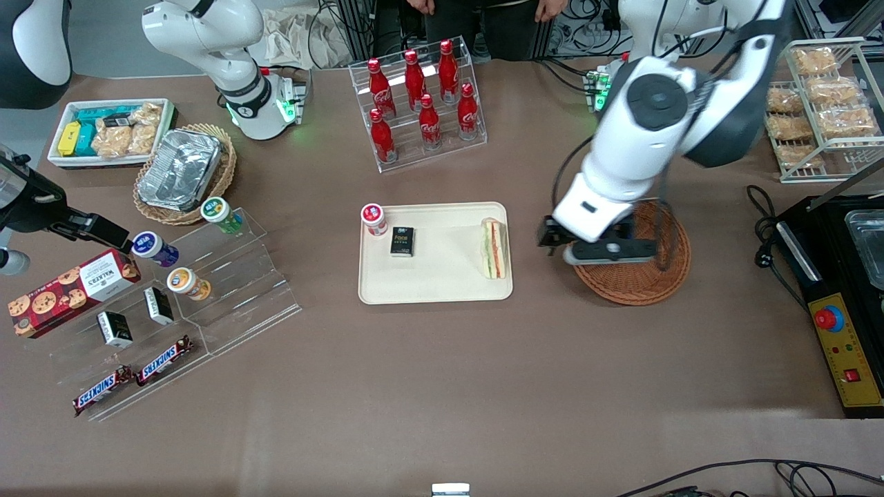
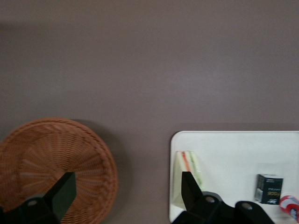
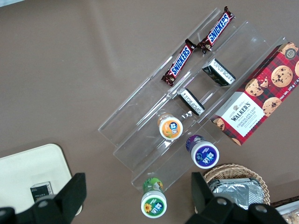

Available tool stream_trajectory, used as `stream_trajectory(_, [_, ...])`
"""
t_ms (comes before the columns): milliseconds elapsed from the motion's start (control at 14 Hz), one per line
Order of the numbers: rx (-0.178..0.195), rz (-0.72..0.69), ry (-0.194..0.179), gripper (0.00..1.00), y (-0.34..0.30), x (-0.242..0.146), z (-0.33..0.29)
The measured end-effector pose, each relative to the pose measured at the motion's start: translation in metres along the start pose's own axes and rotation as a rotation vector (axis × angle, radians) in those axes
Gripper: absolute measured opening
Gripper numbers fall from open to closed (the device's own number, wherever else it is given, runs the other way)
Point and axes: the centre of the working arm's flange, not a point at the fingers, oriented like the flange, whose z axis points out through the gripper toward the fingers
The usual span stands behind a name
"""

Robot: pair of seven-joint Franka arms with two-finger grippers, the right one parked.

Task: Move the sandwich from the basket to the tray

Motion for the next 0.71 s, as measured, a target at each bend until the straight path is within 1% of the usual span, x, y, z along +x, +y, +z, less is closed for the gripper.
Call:
stream_trajectory(286, [0.044, 0.043, -0.015, 1.0, -0.078, 0.009, -0.043])
stream_trajectory(429, [0.056, 0.022, -0.005, 1.0, -0.11, 0.009, -0.064])
stream_trajectory(571, [0.067, 0.013, 0.001, 1.0, -0.128, 0.001, -0.074])
stream_trajectory(714, [0.081, 0.073, -0.014, 1.0, -0.138, -0.012, -0.073])
